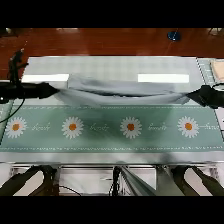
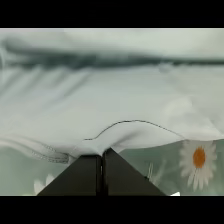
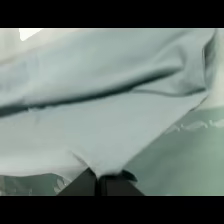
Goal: Fold the shirts.
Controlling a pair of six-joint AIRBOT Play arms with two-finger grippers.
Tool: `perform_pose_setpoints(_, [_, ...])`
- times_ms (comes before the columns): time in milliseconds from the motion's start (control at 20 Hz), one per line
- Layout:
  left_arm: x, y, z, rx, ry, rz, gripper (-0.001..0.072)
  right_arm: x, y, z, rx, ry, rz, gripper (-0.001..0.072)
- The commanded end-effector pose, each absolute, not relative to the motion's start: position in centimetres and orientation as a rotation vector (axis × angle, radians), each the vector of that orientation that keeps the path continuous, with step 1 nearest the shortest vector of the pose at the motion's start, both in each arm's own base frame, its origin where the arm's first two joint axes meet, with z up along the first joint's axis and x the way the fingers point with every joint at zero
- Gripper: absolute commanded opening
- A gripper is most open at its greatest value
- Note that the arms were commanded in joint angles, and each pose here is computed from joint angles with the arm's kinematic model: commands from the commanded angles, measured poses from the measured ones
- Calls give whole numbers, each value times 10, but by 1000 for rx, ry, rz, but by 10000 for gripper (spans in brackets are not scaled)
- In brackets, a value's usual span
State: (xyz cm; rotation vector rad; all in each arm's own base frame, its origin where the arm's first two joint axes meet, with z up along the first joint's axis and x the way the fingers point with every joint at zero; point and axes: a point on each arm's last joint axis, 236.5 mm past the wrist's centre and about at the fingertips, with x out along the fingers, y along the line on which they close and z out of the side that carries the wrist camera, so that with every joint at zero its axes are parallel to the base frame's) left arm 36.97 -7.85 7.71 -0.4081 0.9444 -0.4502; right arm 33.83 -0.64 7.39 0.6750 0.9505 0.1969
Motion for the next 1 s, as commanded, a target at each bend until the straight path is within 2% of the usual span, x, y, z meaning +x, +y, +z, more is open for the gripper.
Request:
perform_pose_setpoints(0, [416,-80,92,-444,871,-462,23,371,-14,78,753,861,185,25])
perform_pose_setpoints(450, [497,-88,24,-472,995,-493,24,455,-9,-12,758,939,123,26])
perform_pose_setpoints(650, [503,-84,-5,-493,1045,-480,25,475,-14,-45,777,960,78,26])
perform_pose_setpoints(950, [500,-84,-51,-530,1131,-467,25,477,-22,-79,784,993,33,26])
